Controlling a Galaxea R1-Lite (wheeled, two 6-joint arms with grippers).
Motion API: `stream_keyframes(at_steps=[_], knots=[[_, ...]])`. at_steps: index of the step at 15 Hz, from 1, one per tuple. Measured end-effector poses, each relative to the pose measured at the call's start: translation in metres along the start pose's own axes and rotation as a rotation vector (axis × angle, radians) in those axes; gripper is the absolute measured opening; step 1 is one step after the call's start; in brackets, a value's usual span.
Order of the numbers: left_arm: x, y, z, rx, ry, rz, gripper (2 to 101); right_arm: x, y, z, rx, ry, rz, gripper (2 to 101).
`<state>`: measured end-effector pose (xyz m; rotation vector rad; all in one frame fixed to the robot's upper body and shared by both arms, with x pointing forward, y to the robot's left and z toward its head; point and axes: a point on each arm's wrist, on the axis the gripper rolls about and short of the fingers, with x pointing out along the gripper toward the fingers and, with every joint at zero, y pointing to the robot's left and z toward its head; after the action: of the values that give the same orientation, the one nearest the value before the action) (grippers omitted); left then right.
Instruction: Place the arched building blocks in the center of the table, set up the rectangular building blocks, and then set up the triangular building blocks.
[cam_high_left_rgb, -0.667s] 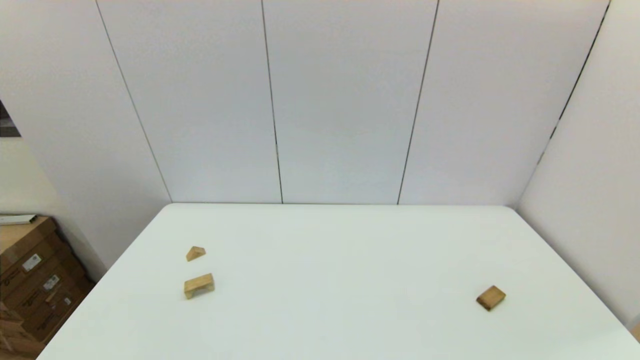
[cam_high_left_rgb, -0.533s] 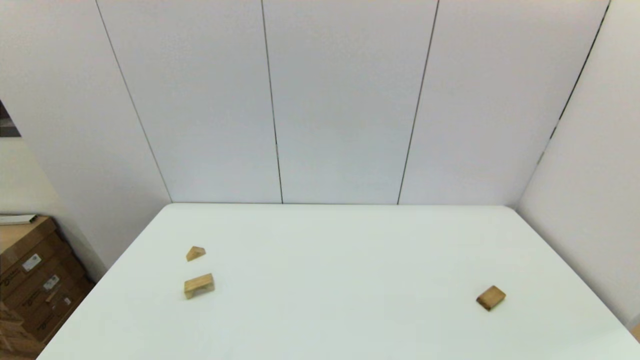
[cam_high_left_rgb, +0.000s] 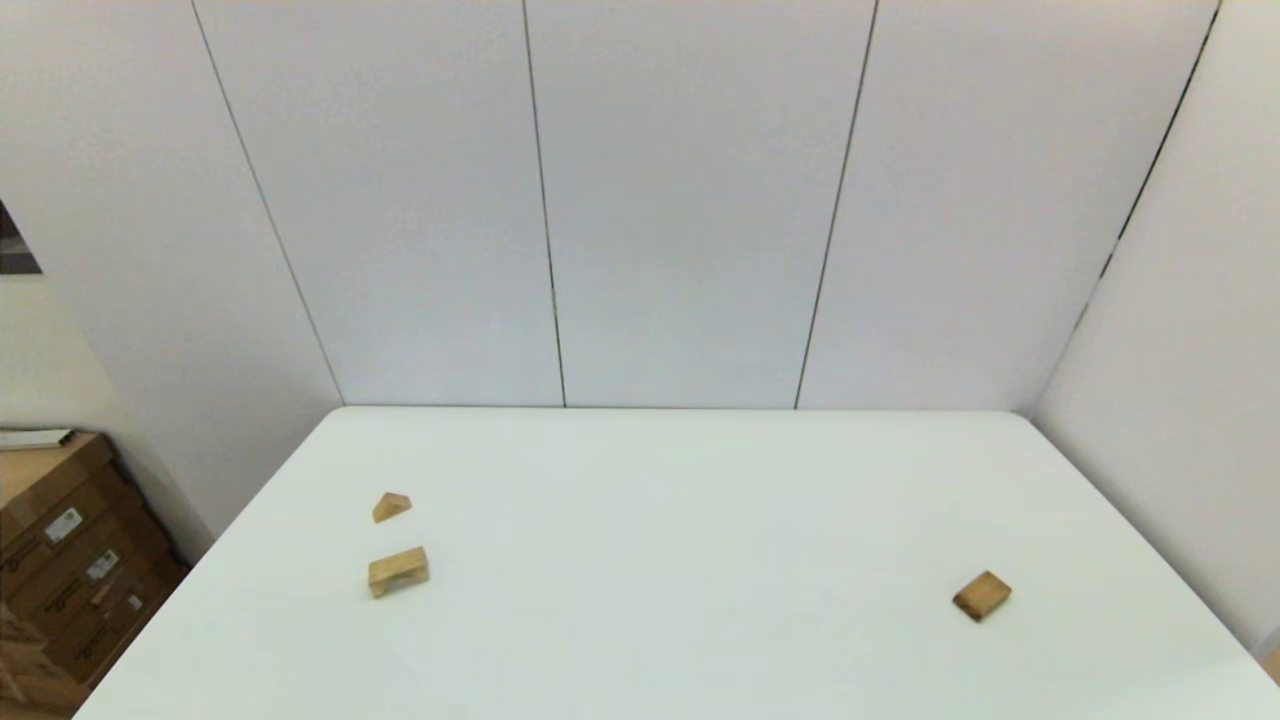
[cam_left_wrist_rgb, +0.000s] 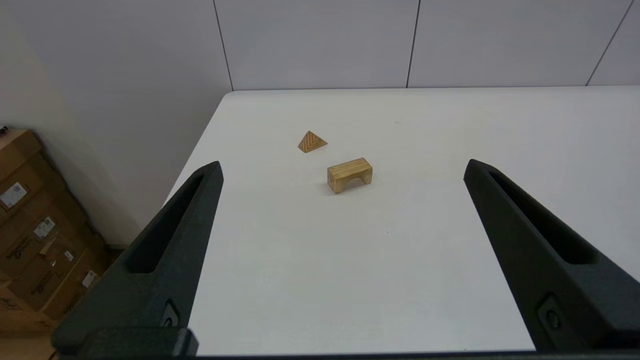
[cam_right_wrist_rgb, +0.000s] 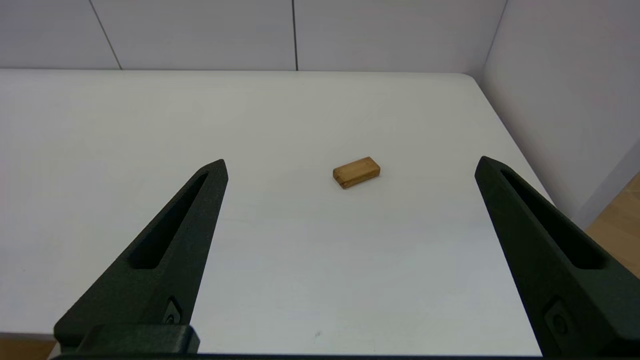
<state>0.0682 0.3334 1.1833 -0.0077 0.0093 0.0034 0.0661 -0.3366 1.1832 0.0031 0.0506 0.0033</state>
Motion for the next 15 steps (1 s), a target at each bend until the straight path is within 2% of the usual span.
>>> stream_keyframes(at_steps=[4,7,12,15], knots=[[-0.004,0.000,0.012,0.010,-0.021,0.001,97.8,0.000,0.000,0.000,0.000,0.000,0.000,98.0],[-0.002,0.000,0.039,-0.005,0.044,0.002,97.8,0.000,0.000,0.000,-0.001,0.000,0.000,98.0],[0.056,0.000,0.087,-0.084,0.350,0.022,97.7,0.000,0.000,0.000,0.000,0.000,-0.001,98.0],[0.114,-0.001,0.096,-0.075,0.564,0.008,97.7,0.000,0.000,0.000,0.000,0.000,-0.001,98.0]])
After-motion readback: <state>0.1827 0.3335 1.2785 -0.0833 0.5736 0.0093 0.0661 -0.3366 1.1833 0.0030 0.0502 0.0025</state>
